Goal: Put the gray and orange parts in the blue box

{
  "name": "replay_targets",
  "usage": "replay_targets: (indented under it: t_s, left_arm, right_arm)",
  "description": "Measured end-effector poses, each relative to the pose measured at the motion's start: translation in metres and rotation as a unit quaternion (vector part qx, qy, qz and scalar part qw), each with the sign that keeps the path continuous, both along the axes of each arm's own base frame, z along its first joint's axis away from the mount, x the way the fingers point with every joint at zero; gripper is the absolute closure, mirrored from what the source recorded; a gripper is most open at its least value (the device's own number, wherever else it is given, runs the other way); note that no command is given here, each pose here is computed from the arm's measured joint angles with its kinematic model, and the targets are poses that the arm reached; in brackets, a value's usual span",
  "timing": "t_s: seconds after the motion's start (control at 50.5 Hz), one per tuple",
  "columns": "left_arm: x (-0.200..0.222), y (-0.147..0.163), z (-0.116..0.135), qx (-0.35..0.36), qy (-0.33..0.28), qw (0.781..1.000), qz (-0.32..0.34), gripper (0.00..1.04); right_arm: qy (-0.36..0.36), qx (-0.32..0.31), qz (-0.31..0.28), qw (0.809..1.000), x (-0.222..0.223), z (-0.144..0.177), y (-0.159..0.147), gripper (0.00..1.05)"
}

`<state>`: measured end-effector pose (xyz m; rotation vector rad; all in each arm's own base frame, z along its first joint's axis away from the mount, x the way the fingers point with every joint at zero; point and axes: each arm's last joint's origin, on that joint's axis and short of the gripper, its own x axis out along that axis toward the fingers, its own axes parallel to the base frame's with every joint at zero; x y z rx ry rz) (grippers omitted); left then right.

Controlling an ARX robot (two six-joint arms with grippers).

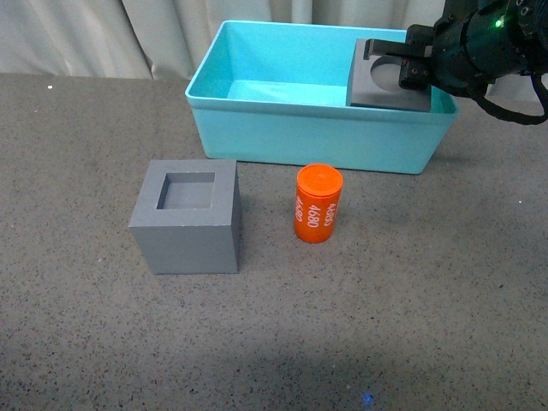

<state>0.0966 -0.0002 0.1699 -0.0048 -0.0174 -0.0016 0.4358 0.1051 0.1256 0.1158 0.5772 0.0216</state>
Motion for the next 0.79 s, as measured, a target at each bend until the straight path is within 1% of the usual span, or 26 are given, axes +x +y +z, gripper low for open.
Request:
replay_targets:
  t_s: [0.099,0.158,0.356,0.376,0.396,0.495,0.514,0.574,0.593,0.653,0.692,0.752,0.791]
  left_arm:
    - [0.000,0.000,0.000,0.000,0.000,1.000,0.000,0.07]
    - [0.000,0.000,0.000,0.000,0.000,1.000,0.000,0.07]
    - [0.000,0.000,0.000,0.000,0.000,1.000,0.000,0.07]
    - [0.000,0.000,0.000,0.000,0.000,1.000,0.000,0.07]
    - [0.000,0.000,0.000,0.000,0.000,1.000,0.000,0.07]
    - [0.000,0.000,0.000,0.000,0.000,1.000,0.000,0.07]
    - [0.000,0.000,0.000,0.000,0.000,1.000,0.000,0.07]
    - [0.000,0.000,0.000,0.000,0.000,1.000,0.000,0.07]
    - [0.000,0.000,0.000,0.000,0.000,1.000,0.000,0.07]
    - [0.000,0.000,0.000,0.000,0.000,1.000,0.000,0.07]
    - [0.000,0.000,0.000,0.000,0.000,1.000,0.000,0.07]
    - [0.000,0.000,0.000,0.000,0.000,1.000,0.000,0.07]
    - [0.000,0.000,0.000,0.000,0.000,1.000,0.000,0.07]
  right_arm:
    - [0.004,0.001,-0.005,1.000,0.002,-0.002,-0.002,0.87]
    - [0.006,0.003,-0.009,1.000,0.002,-0.003,-0.004,0.77]
    - [-0.005,0.012,-0.012,1.000,0.000,0.002,-0.009,0.52]
    - [-0.010,0.014,-0.013,1.000,-0.003,0.004,-0.011,0.46]
    - [-0.012,0.014,-0.013,1.000,-0.004,0.004,-0.011,0.44]
    - [-0.044,0.020,-0.012,0.999,-0.020,0.017,-0.018,0.27]
    - [-0.060,0.018,-0.012,0.998,-0.027,0.023,-0.020,0.21]
    - [-0.105,0.007,-0.010,0.994,-0.045,0.041,-0.026,0.09]
    - [-0.117,0.006,-0.009,0.993,-0.051,0.046,-0.028,0.08]
    - [-0.154,-0.009,-0.014,0.988,-0.076,0.061,-0.037,0.10]
    - [-0.176,-0.022,-0.013,0.984,-0.096,0.068,-0.044,0.10]
    - [-0.180,-0.024,-0.005,0.983,-0.121,0.068,-0.052,0.10]
    - [-0.169,-0.018,0.007,0.985,-0.141,0.064,-0.058,0.10]
